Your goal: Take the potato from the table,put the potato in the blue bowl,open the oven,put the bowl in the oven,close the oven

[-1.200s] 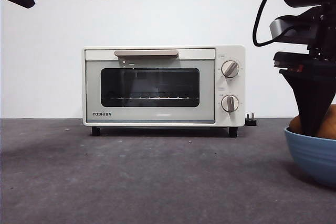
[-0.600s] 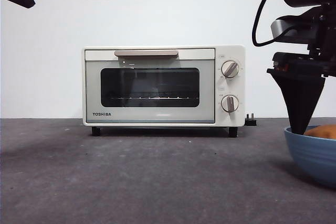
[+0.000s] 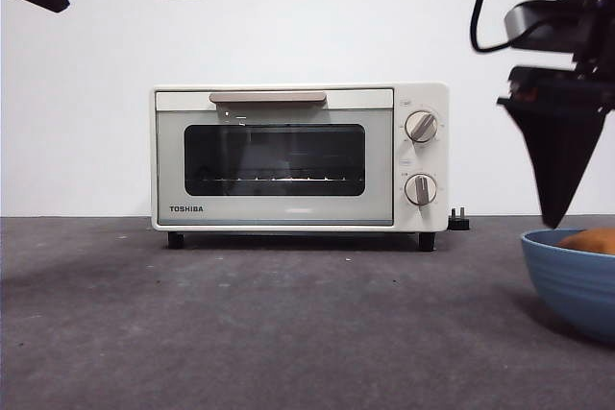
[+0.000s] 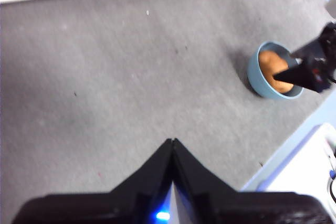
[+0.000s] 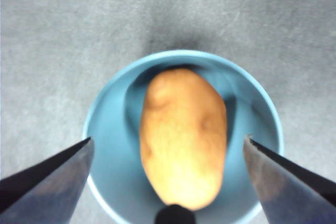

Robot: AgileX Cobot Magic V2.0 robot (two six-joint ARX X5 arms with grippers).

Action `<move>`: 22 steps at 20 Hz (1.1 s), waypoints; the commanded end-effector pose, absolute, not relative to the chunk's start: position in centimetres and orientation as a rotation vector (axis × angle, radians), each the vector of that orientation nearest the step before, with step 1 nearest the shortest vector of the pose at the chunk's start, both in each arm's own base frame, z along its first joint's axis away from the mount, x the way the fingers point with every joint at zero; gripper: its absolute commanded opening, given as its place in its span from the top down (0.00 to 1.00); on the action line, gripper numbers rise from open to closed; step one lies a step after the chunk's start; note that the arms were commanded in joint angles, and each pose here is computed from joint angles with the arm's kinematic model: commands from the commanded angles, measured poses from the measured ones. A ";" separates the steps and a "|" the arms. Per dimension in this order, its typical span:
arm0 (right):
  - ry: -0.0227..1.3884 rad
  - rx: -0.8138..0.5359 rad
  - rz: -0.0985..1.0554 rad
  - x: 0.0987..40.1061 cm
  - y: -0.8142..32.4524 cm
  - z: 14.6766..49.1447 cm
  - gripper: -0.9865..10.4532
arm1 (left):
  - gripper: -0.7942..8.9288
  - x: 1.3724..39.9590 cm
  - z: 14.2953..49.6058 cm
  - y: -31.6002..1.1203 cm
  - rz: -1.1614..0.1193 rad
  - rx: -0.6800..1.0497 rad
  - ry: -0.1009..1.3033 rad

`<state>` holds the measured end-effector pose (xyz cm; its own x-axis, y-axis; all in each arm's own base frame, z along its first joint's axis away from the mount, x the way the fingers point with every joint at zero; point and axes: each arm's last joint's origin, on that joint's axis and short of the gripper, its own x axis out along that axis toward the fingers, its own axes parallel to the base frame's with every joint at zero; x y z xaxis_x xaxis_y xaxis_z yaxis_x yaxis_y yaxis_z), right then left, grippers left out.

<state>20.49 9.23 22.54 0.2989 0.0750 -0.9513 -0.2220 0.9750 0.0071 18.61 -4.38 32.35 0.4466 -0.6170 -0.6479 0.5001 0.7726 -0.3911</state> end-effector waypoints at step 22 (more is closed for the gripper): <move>0.732 0.205 0.328 4.9 2.4 38.5 0.92 | 0.92 35.5 33.9 -11.7 -0.721 -0.167 0.745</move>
